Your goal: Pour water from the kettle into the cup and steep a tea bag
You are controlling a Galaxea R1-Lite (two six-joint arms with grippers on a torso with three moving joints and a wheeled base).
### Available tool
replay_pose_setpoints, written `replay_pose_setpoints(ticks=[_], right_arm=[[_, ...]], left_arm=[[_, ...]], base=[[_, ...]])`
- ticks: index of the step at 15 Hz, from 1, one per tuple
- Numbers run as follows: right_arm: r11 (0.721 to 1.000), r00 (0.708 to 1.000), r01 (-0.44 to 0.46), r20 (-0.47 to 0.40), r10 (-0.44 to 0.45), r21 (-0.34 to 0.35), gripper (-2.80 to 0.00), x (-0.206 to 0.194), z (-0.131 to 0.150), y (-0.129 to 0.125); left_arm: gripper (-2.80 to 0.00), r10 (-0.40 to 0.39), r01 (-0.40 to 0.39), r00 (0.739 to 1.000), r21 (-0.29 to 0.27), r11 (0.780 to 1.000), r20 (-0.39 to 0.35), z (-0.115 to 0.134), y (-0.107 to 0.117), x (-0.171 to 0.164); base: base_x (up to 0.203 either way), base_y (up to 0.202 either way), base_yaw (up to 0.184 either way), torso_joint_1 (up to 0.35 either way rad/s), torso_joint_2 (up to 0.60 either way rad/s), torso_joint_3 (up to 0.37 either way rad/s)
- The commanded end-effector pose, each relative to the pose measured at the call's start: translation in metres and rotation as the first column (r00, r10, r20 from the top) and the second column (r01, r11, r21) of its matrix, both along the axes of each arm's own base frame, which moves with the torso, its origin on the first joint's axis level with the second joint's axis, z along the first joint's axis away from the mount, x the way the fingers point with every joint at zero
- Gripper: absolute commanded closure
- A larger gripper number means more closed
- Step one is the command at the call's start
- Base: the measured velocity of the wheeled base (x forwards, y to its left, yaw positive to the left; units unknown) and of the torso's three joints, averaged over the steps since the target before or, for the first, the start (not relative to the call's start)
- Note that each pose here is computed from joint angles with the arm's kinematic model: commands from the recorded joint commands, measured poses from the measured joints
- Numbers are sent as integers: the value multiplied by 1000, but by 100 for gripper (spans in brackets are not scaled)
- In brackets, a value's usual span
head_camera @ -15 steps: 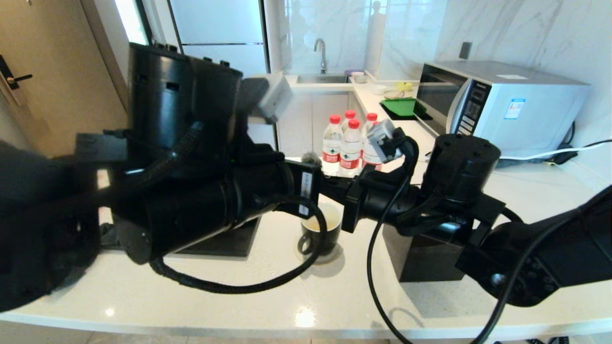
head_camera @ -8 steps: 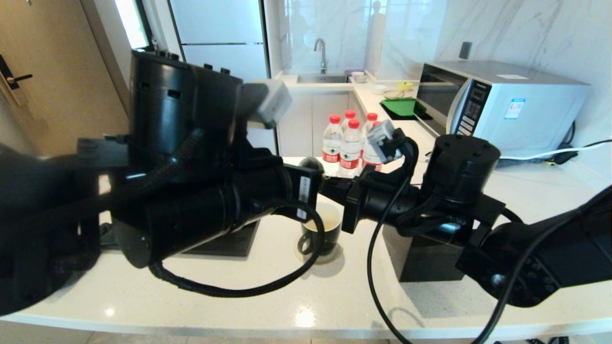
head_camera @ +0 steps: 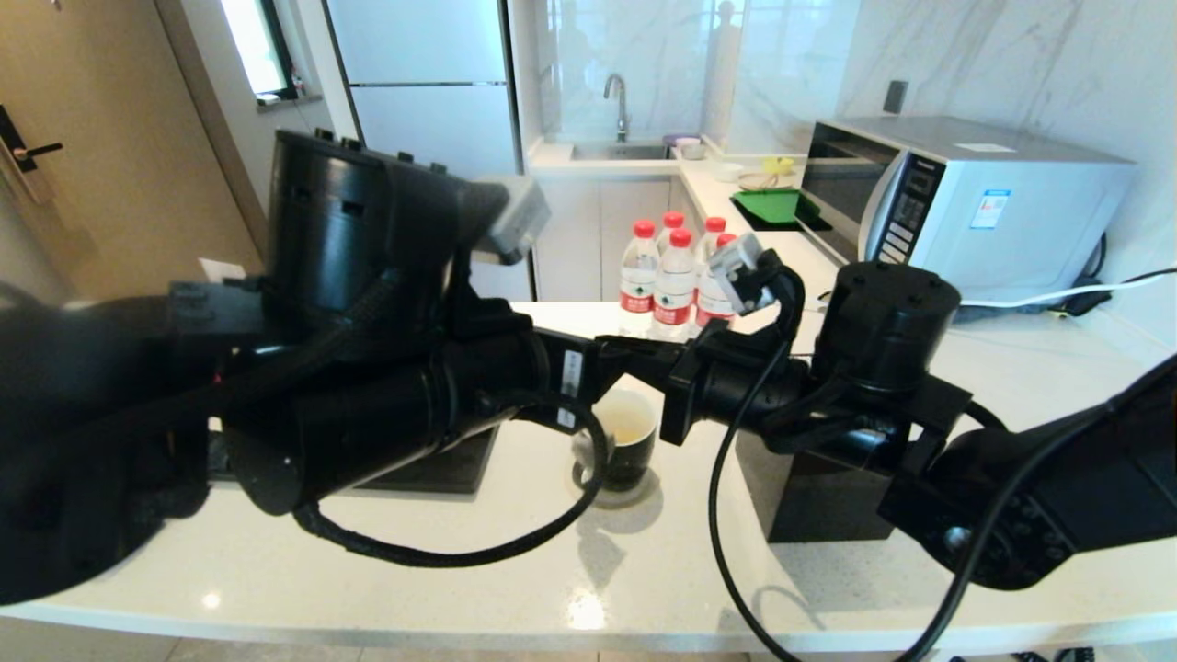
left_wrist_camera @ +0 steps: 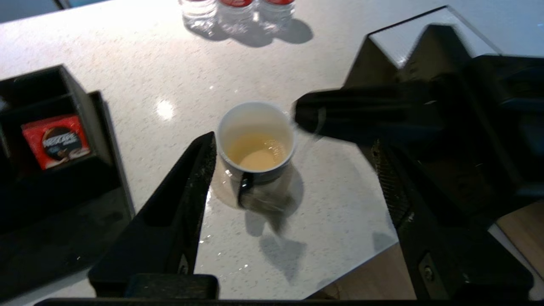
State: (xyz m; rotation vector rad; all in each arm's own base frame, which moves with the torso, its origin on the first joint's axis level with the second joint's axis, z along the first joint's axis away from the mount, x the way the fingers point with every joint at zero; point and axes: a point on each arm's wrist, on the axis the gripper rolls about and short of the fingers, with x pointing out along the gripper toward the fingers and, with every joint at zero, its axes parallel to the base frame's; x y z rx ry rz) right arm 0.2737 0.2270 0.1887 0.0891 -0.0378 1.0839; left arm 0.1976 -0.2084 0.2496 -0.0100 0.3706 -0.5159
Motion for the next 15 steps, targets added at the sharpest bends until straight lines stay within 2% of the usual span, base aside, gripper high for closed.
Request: replay_pose_setpoints(ticks=[1,4,8,15], right_arm=[[1000,1000,19,-3,-19,-2,0,5,-3,-5],[997,997,71,-14,-71,-11,0,17,-9,-11],[996,996,89,-3,-89,-1,0,24,-6,-13],[990,990,137,20,-137,20,0,49,14,-12]], left_arm=[[-280,31,-31,999,11,999,-14,-6,6,6],[-280,72,-72,997,30,997,-28,-12,16,12],[-280,102,-101,994,32,994,-30,-13,29,11],[-280,137,-133,989,61,989,-55,-27,64,-17]], base=[[0,0,0,0,0,0],[0,0,0,0,0,0],[0,0,0,0,0,0],[0,0,0,0,0,0]])
